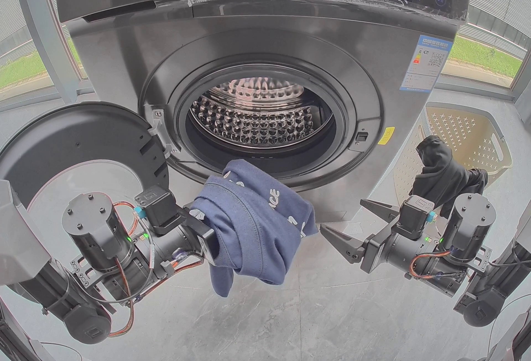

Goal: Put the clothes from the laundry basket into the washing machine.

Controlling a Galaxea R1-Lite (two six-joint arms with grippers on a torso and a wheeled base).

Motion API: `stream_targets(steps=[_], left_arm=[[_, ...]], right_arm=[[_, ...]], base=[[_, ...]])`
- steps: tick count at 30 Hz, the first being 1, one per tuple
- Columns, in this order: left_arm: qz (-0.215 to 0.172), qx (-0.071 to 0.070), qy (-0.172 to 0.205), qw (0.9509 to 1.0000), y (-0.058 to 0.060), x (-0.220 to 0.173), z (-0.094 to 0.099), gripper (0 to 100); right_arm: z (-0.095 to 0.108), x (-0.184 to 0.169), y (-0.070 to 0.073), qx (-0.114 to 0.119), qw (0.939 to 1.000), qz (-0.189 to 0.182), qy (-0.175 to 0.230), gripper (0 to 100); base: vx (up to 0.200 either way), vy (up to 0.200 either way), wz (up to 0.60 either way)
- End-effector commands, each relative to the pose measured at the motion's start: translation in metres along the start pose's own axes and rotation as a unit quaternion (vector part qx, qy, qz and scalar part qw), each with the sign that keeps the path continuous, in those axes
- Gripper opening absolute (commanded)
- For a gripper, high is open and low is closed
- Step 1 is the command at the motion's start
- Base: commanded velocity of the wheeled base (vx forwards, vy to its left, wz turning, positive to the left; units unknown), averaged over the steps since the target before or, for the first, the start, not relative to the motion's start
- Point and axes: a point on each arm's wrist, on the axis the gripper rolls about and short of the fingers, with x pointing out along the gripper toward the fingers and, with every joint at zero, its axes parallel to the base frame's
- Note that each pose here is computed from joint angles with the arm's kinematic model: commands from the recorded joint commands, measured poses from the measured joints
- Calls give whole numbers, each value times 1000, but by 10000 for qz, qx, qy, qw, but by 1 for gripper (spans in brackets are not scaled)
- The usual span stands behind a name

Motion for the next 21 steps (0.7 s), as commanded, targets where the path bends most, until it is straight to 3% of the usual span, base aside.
stream_targets(steps=[1,4,10,21], left_arm=[[7,0,34,10000,0,1,-3,0],[8,-8,50,10000,1,2,-4,0],[8,-7,134,9999,1,3,-8,0],[-28,-18,245,9997,-3,4,-14,0]], right_arm=[[-1,1,1,-2,10000,22,12,100],[-1,1,2,-3,10000,30,13,100],[-1,1,4,-5,10000,69,10,100],[-1,0,4,2,10000,75,26,100]], base=[[0,0,0],[0,0,0],[200,0,0],[0,0,0]])
